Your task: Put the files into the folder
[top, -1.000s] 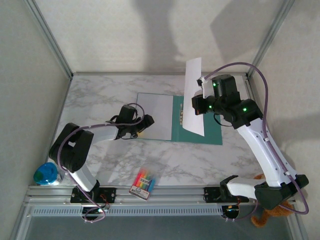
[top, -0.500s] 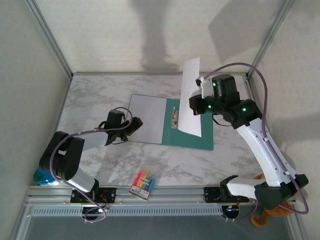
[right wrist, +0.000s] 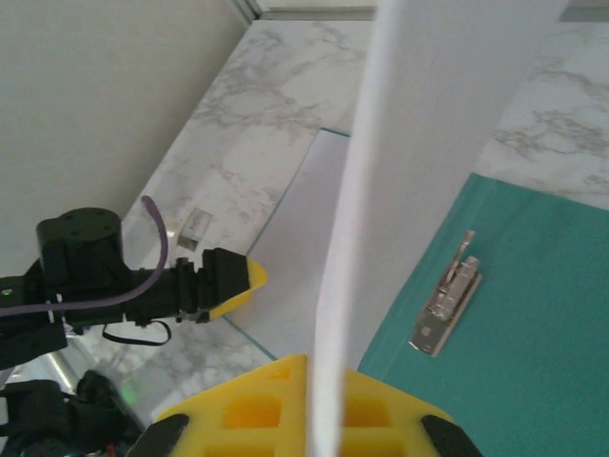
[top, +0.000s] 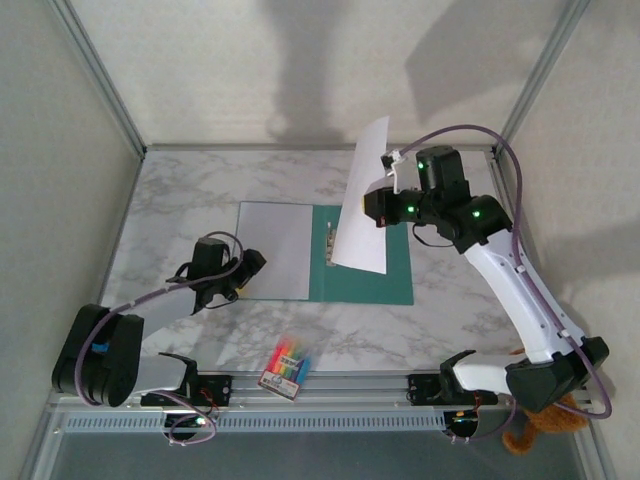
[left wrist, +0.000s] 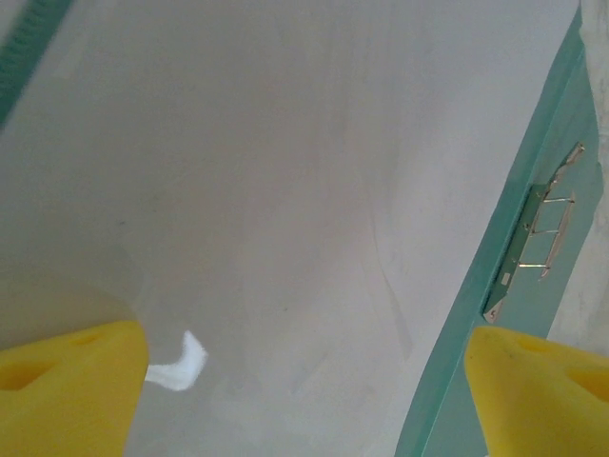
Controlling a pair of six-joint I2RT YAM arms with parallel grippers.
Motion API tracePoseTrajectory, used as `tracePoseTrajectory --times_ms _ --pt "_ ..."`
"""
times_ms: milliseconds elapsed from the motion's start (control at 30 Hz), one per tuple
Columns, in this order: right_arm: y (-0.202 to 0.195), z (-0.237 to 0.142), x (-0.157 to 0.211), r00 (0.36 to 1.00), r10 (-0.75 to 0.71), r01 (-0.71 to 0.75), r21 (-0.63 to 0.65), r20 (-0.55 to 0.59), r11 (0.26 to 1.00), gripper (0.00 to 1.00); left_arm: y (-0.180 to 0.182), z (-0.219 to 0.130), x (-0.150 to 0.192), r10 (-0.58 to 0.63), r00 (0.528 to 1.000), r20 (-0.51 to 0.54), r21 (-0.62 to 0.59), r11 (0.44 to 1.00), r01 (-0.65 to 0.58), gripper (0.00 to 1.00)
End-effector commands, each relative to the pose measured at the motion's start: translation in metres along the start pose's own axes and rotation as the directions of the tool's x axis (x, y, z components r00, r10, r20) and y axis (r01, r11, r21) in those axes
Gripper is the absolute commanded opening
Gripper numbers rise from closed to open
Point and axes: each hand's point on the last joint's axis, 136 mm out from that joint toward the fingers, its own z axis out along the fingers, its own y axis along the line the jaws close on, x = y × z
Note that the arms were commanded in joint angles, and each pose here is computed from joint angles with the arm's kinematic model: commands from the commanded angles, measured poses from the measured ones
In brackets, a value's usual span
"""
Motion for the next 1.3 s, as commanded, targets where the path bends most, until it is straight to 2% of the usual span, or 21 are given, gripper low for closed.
tracePoseTrajectory --times_ms 0,133,267,400,533,767,1000,1267 --pt "0.015 0.008 -0.005 0.999 0.032 -0.032 -0.115 0.004 0.993 0.00 0.012 -0.006 -0.005 -0.016 1.000 0.024 -0.047 0.999 0.017 0.87" --pt "0.028 0.017 -0.007 0.998 0.064 -0.067 -0.213 -0.017 0.975 0.00 0.008 -0.009 -0.013 -0.010 0.999 0.037 -0.044 0.999 0.011 0.87" --pt "0.025 0.028 -0.002 0.996 0.081 -0.089 -0.231 -0.042 0.969 0.00 0.001 -0.012 -0.019 0.001 0.999 0.051 -0.033 0.999 0.001 0.87" --pt "0.001 0.043 0.016 0.995 0.076 -0.086 -0.143 -0.071 0.986 0.00 -0.006 -0.013 -0.023 0.013 0.998 0.054 -0.026 1.000 -0.012 0.87" --pt "-0.048 0.068 0.050 0.988 0.092 -0.088 0.041 -0.121 0.995 0.00 -0.009 -0.014 -0.025 0.018 0.998 0.056 -0.024 1.000 -0.017 0.87" --pt "-0.130 0.105 0.109 0.938 0.266 -0.218 0.217 -0.223 0.952 0.00 -0.009 -0.015 -0.025 0.028 0.998 0.053 -0.031 0.999 -0.026 0.87" --pt "-0.163 0.120 0.138 0.899 0.333 -0.249 0.292 -0.285 0.923 0.00 -0.011 -0.012 -0.022 0.041 0.999 0.026 -0.022 0.999 -0.041 0.87" --pt "-0.173 0.114 0.144 0.899 0.332 -0.229 0.339 -0.287 0.912 0.00 -0.011 -0.010 -0.019 0.042 0.999 0.010 -0.016 0.999 -0.042 0.87"
